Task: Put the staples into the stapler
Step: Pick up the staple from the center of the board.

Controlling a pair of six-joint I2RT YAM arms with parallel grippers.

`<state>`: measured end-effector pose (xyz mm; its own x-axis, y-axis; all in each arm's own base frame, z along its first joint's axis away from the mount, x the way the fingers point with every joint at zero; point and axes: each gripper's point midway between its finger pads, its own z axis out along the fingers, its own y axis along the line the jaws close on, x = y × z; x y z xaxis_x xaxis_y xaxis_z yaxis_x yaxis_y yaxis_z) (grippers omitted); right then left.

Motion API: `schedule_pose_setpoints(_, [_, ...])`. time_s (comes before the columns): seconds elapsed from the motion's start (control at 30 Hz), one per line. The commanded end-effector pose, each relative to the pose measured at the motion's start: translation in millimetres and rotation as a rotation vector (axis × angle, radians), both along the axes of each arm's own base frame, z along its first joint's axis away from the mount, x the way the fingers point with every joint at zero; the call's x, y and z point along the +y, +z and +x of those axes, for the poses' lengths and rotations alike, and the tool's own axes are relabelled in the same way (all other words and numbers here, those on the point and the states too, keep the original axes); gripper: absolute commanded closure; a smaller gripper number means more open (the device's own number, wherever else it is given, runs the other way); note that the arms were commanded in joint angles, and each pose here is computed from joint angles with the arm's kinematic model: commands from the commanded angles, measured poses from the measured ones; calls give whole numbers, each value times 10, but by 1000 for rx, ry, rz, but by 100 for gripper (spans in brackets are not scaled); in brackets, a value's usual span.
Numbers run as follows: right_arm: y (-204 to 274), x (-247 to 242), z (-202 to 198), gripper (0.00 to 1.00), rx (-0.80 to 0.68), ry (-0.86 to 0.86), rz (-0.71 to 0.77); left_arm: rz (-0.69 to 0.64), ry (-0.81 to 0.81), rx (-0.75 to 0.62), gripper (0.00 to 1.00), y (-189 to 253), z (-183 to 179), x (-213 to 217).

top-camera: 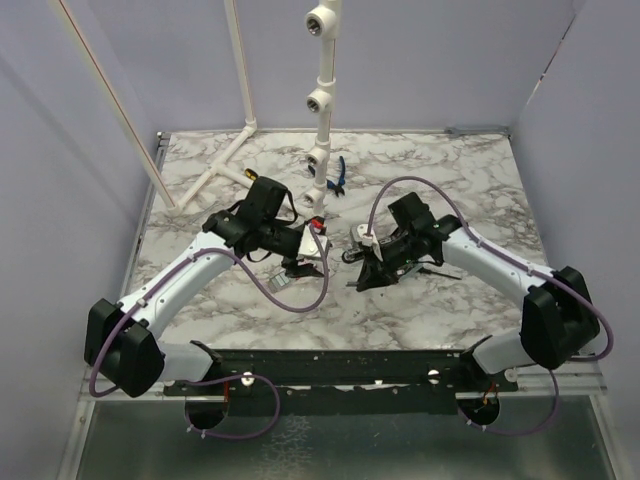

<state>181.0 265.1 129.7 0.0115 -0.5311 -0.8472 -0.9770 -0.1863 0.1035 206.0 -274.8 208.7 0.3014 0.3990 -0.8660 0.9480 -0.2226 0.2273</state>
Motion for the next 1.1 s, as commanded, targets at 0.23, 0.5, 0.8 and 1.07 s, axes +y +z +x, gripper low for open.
schedule_pose_setpoints(0.23, [264, 10, 28, 90, 431, -42, 152, 24, -160, -266, 35, -26, 37, -114])
schedule_pose_setpoints(0.5, [337, -3, 146, 90, 543, -39, 196, 84, -212, -333, 35, -52, 50, -377])
schedule_pose_setpoints(0.8, [290, -18, 190, 89, 589, -40, 215, 140, -237, -358, 36, -152, 12, -463])
schedule_pose_setpoints(1.07, [273, -16, 191, 90, 611, -45, 208, 189, -225, -403, 42, -186, 83, -532])
